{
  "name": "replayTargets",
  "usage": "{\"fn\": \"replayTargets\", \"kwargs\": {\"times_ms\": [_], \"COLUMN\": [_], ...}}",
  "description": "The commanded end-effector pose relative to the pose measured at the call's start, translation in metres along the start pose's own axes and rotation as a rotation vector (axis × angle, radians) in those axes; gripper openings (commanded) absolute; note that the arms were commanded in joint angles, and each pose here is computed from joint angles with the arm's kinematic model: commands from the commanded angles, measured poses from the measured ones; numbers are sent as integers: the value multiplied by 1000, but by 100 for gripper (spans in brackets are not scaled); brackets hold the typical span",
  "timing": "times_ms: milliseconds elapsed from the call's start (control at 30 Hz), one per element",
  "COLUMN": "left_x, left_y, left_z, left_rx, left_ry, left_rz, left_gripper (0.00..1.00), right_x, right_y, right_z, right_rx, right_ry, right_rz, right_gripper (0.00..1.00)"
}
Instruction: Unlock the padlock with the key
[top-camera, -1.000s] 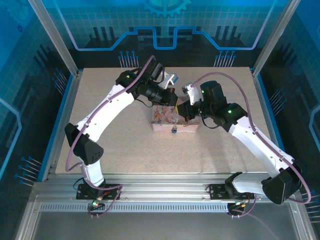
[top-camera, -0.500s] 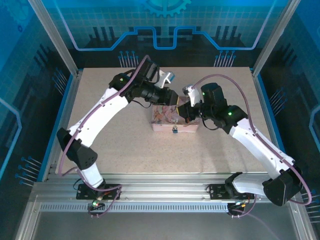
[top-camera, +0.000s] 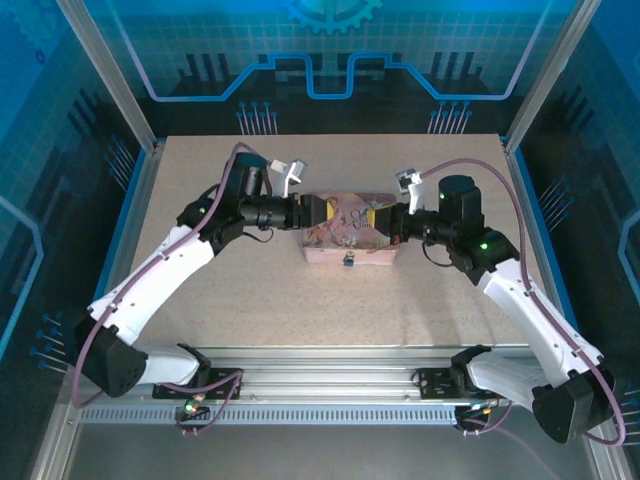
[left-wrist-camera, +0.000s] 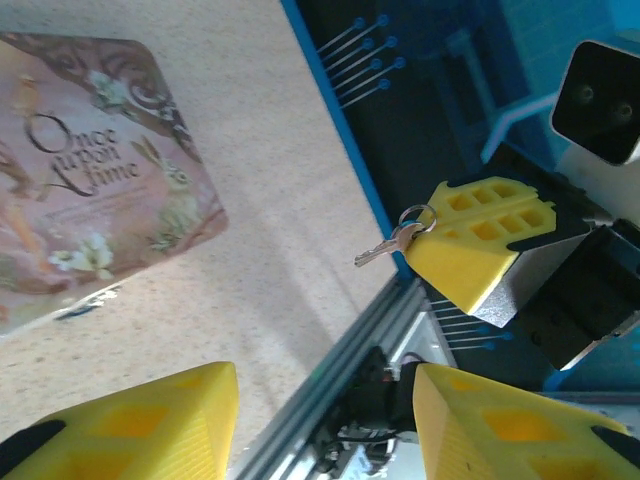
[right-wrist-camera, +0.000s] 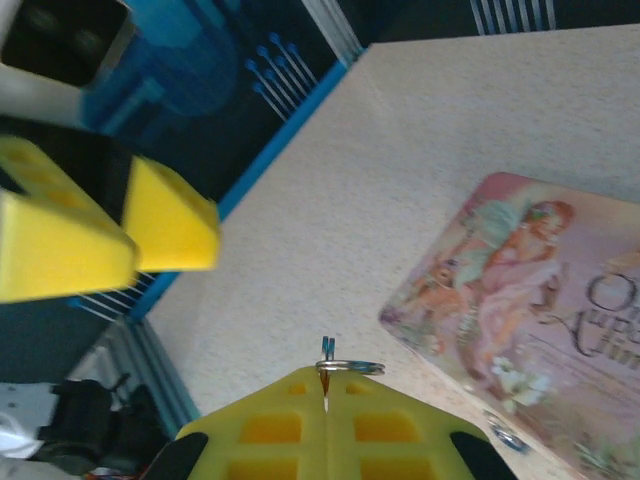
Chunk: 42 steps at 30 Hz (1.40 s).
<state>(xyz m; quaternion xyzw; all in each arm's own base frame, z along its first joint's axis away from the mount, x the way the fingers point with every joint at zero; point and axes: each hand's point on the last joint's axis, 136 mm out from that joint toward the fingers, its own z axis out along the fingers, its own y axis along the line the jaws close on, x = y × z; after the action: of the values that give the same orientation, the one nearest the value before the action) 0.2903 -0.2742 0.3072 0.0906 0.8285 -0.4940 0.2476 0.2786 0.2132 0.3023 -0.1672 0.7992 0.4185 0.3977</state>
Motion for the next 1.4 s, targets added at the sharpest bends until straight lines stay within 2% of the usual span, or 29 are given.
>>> {"fn": "replayTargets", "kwargs": {"times_ms": [0,167,267,600,833,1267,1333,1367], "left_x": [-10,-6,-4,7,7,8,7,6], "left_y": [-33,-40,-46,-58,-56,-64,-65,-66], "left_z": [-7,-3,0,14,17,21,20,19], "left_rx": [181,253,271,310,303,331,331,330], "left_ry": [-72,-75,-63,0,4,15,9,6], "left_rz": [56,69,90,110,104,115,120,122], "left_gripper": [51,55,55,29,35,18,18,22], "right_x": [-13,-14,-14,-13,-14,-12,-10,-10], "right_y": [28,38,40,39,42,43,42,42], "right_z": [-8,-10,-10,-8,-10,-9,-8,-8], "right_rx": [-152,-210,-232,-246,-255,-268,-266,-265], "right_ry": [-54,-67,-70,-67,-70,-60,-55,-55], "right_rz": [31,56,74,95,95,102,103,104], "right_gripper": [0,0,0,0,0,0,0,0]}}
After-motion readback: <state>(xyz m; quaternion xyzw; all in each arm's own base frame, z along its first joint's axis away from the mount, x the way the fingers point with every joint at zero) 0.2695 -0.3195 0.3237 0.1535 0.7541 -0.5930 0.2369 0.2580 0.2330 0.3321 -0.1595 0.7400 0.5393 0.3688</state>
